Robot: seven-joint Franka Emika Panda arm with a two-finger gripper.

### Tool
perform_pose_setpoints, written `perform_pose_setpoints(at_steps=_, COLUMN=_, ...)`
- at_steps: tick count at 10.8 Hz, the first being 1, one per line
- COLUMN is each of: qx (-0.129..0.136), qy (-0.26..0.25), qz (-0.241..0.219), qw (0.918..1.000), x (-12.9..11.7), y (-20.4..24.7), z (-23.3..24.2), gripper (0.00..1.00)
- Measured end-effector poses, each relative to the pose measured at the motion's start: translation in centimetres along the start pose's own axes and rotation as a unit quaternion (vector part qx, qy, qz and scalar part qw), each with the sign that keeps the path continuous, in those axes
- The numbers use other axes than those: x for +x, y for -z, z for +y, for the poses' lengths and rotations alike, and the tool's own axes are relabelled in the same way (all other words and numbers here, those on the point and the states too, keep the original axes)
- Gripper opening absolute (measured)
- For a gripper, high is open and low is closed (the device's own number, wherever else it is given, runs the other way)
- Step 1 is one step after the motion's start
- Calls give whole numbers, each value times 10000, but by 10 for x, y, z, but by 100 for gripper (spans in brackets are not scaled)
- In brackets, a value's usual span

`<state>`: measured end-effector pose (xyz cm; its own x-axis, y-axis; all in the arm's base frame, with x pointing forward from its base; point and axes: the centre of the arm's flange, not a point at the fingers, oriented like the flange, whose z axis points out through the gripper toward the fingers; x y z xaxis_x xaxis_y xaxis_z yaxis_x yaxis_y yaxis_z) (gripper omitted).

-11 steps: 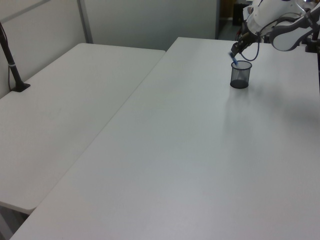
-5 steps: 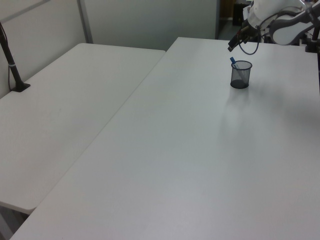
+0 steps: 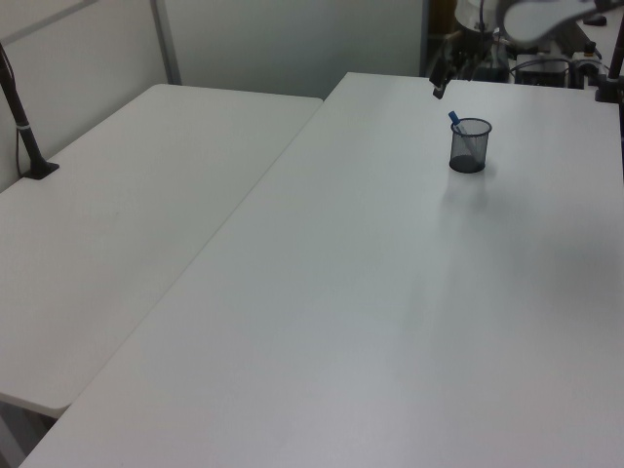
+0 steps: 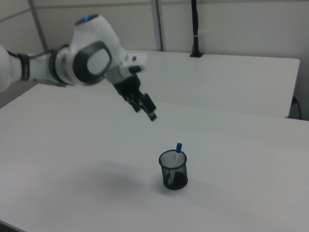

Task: Insert the marker

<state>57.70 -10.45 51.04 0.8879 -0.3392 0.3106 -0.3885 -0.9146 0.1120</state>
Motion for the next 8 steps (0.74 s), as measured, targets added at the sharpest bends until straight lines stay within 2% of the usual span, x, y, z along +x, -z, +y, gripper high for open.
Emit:
perform_pose_setpoints(at_steps=1, qx=217, qy=299, qz=-428, qw=9984, x=-3, y=24, z=-23, gripper=100)
perform_pose_setpoints(at_steps=3, qx=393, qy=830, qz=-997, qw=9908, x=-17, y=68, z=-64, gripper=100)
perform_pose_setpoints(at_steps=5, qx=417, qy=1216, qz=-1142, qw=9851, x=-32, y=89, z=-99, gripper=100)
perform_pose_setpoints(at_steps=8, qx=374, qy=1579, qz=-1427, qw=9764, x=-39, y=106, z=-98, gripper=100)
